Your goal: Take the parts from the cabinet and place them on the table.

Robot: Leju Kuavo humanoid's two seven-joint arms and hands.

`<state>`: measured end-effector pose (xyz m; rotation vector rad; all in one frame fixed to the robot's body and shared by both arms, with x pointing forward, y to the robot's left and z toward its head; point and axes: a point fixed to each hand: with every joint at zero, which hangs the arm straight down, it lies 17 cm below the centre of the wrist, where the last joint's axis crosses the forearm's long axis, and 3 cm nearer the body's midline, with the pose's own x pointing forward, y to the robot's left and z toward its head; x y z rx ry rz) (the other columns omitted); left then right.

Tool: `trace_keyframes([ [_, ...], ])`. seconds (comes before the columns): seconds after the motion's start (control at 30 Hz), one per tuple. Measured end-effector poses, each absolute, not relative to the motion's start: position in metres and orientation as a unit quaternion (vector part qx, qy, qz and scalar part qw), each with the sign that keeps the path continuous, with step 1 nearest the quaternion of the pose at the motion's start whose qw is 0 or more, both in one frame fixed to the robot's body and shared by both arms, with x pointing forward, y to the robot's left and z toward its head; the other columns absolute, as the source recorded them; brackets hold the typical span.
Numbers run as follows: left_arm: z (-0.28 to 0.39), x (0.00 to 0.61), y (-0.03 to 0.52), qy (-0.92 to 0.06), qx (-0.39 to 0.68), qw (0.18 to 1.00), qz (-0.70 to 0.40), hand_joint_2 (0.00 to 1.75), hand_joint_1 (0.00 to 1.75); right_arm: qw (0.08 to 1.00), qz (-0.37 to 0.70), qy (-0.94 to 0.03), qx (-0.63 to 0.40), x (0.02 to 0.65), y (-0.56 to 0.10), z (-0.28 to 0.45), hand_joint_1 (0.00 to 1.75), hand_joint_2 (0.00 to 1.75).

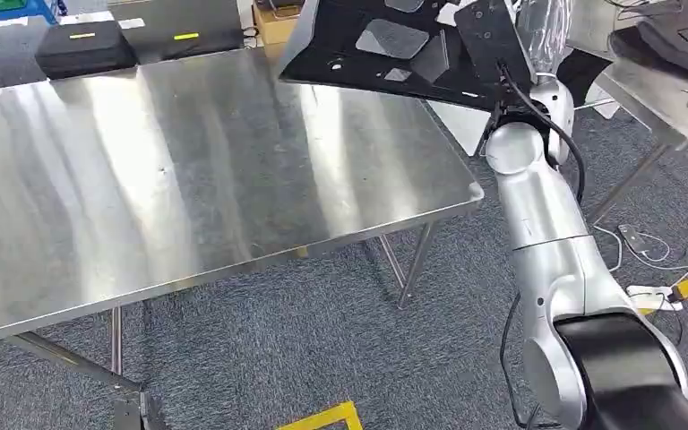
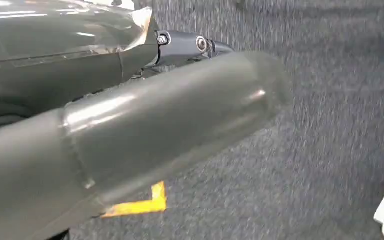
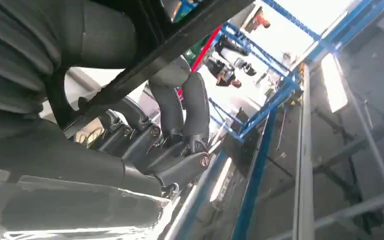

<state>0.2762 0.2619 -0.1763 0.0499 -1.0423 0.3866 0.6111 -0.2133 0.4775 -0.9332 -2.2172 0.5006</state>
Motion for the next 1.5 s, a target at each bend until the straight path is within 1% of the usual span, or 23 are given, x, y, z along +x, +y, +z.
trace_keyframes([
  [0.2,-0.172,0.284,0.266,-0.502,0.023,0.844,0.187,0.00,0.00,0.337,0.191,-0.850,-0.358,0.612,-0.213,0.479,1.75,1.75],
  [0.6,-0.168,0.290,0.255,-0.507,0.011,0.843,0.177,0.00,0.00,0.341,0.180,-0.844,-0.373,0.606,-0.244,0.467,1.75,1.75],
  [0.8,-0.171,0.286,0.255,-0.504,0.013,0.846,0.174,0.00,0.00,0.378,0.199,-0.822,-0.377,0.606,-0.251,0.409,1.75,1.75],
  [1.3,-0.171,0.284,0.252,-0.502,0.011,0.847,0.176,0.00,0.00,0.373,0.194,-0.823,-0.383,0.605,-0.256,0.415,1.75,1.75],
  [1.4,-0.171,0.285,0.255,-0.504,0.013,0.845,0.181,0.00,0.00,0.369,0.191,-0.824,-0.384,0.605,-0.256,0.421,1.75,1.75],
  [1.43,-0.171,0.284,0.262,-0.505,0.019,0.842,0.190,0.00,0.00,0.359,0.192,-0.829,-0.384,0.604,-0.245,0.433,1.75,1.75],
  [1.5,-0.171,0.284,0.264,-0.505,0.021,0.841,0.194,0.00,0.00,0.362,0.212,-0.810,-0.410,0.614,-0.241,0.430,1.75,1.75],
])
